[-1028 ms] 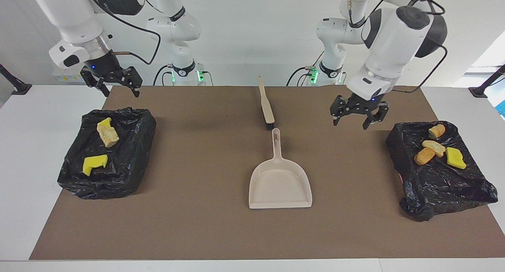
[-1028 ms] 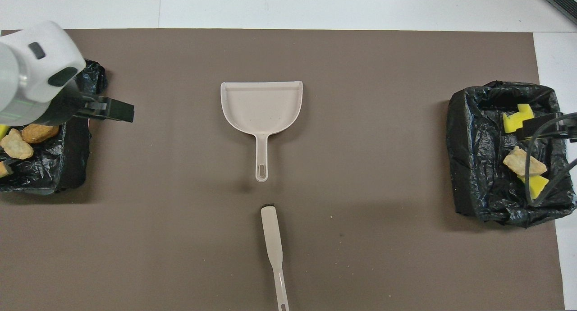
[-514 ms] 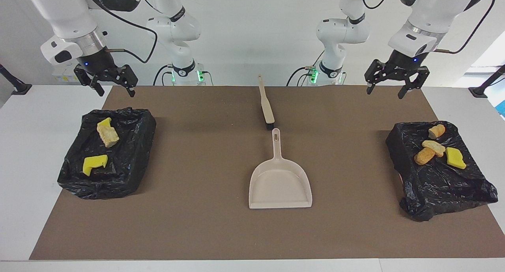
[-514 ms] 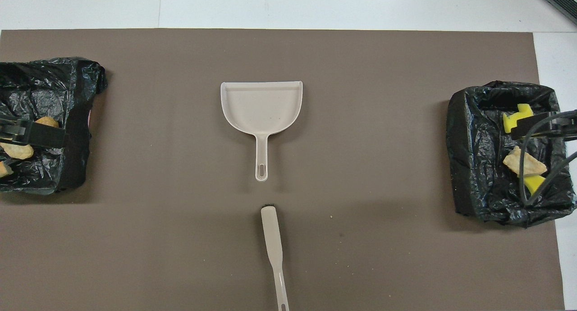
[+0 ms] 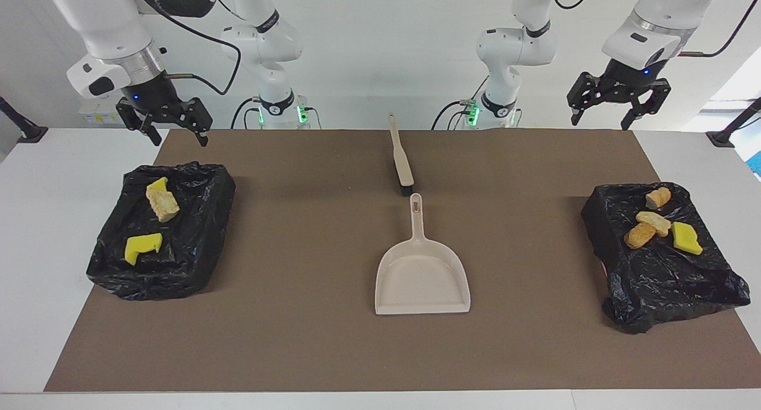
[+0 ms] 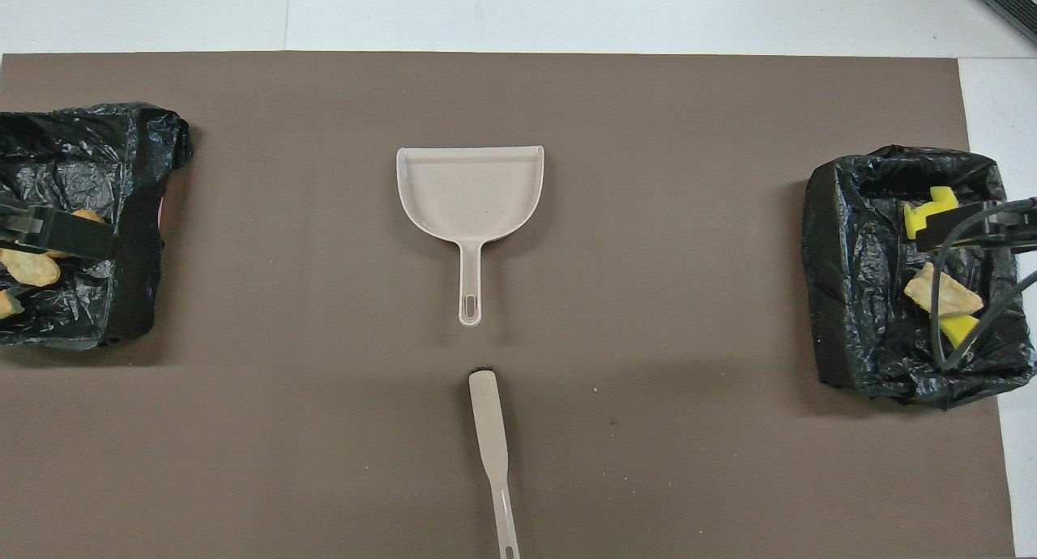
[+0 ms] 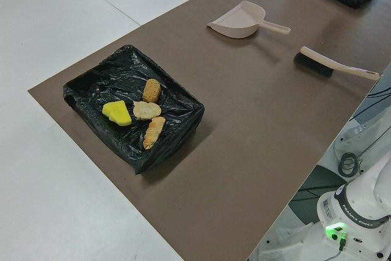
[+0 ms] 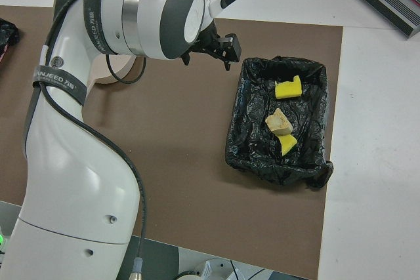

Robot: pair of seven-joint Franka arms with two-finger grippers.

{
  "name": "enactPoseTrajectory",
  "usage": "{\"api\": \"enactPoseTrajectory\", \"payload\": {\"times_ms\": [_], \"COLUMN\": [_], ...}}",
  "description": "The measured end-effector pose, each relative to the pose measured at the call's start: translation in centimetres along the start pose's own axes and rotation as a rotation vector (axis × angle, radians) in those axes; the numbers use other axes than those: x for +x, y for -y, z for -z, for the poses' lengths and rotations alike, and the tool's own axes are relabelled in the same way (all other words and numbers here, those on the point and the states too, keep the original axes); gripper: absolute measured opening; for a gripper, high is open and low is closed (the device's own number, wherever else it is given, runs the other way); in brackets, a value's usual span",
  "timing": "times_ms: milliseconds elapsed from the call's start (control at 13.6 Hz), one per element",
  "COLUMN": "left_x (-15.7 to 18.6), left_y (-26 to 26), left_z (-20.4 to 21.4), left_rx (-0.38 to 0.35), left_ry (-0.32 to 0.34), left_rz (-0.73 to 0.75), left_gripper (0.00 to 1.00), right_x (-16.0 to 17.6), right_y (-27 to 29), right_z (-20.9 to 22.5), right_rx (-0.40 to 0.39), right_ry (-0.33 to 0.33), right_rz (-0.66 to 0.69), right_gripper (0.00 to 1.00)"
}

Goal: Sweep and dump trash in bin

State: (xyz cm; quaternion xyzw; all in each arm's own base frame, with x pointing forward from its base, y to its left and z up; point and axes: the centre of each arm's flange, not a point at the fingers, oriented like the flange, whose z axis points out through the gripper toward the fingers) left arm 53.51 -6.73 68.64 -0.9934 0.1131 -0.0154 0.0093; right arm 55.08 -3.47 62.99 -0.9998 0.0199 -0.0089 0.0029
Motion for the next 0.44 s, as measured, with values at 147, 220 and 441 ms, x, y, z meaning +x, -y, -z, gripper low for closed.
{"api": "enactPoseTrajectory", "payload": {"times_ms": [147, 220, 441], "left_x": [-0.12, -0.15, -0.17], "left_y": [0.05, 0.06, 0.13], "left_z": [0.07, 0.09, 0.10], "left_rx": [0.000, 0.000, 0.000], "left_ry": [0.002, 0.003, 0.003], "left_rz": [-0.001, -0.001, -0.001], "left_gripper": [1.00, 1.00, 1.00], "right_x": [0.00, 0.00, 0.00], "right_y": [0.00, 0.00, 0.00], "right_z": [0.00, 0.00, 0.00], "right_rx": [0.000, 0.000, 0.000], "right_ry": [0.000, 0.000, 0.000], "right_rz": [0.000, 0.000, 0.000], "right_gripper": [1.00, 1.00, 1.00]}}
